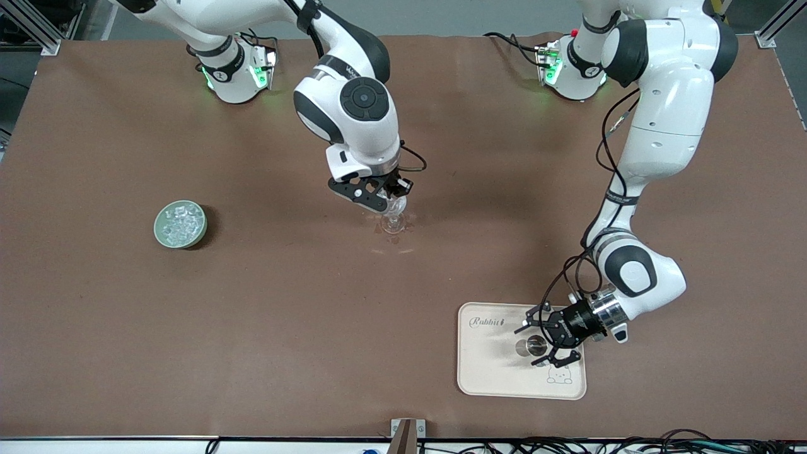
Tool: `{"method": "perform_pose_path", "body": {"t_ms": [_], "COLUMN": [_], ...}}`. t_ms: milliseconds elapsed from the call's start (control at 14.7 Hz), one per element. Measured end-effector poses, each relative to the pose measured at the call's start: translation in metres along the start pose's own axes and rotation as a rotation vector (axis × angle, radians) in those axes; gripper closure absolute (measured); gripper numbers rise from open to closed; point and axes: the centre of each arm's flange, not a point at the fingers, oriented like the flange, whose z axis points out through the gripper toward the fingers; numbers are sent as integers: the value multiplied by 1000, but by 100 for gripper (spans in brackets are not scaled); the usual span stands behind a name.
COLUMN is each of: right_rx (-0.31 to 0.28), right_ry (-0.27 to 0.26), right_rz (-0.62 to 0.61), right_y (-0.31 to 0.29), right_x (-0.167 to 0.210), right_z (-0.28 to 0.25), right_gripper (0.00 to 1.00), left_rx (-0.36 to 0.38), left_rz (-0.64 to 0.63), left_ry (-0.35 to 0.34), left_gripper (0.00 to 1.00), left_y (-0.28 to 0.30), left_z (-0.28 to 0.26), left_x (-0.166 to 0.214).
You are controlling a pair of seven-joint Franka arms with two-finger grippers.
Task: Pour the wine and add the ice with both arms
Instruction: 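Set the jigger on the white tray with the left gripper, then open the left gripper and raise it while the right gripper withdraws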
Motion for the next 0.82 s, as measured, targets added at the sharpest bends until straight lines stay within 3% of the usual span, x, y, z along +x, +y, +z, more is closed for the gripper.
{"method": "perform_pose_path", "body": {"t_ms": [68, 136, 205, 273, 477, 614, 750, 818], "right_rx": [1, 2, 2, 2, 8, 27, 33, 33], "right_ry": [0, 1, 1, 1, 2, 8, 17, 25], "right_rz": [1, 3, 4, 4, 4, 12, 31, 33], "right_y": [0, 0, 1, 1, 0, -2, 0, 3], "right_x": [1, 2, 3, 3, 3, 8, 21, 29], "right_z": [0, -1, -1, -1, -3, -15, -33, -45], "right_gripper": [67, 60, 47, 42, 39, 28, 24, 14], "left_rx": [35, 68, 92, 116, 176, 229, 323, 350], "left_rz": [20, 43, 71, 106, 251, 359, 496, 563], "left_ry": [10, 25, 49, 82, 214, 294, 335, 340], "left_gripper": [0, 0, 0, 0, 0, 0, 0, 0], "left_y": [1, 2, 5, 7, 14, 21, 24, 25], "left_z": [-9, -19, -31, -42, -73, -101, -132, -147], "left_x": [1, 1, 0, -2, -22, -44, -60, -68]}}
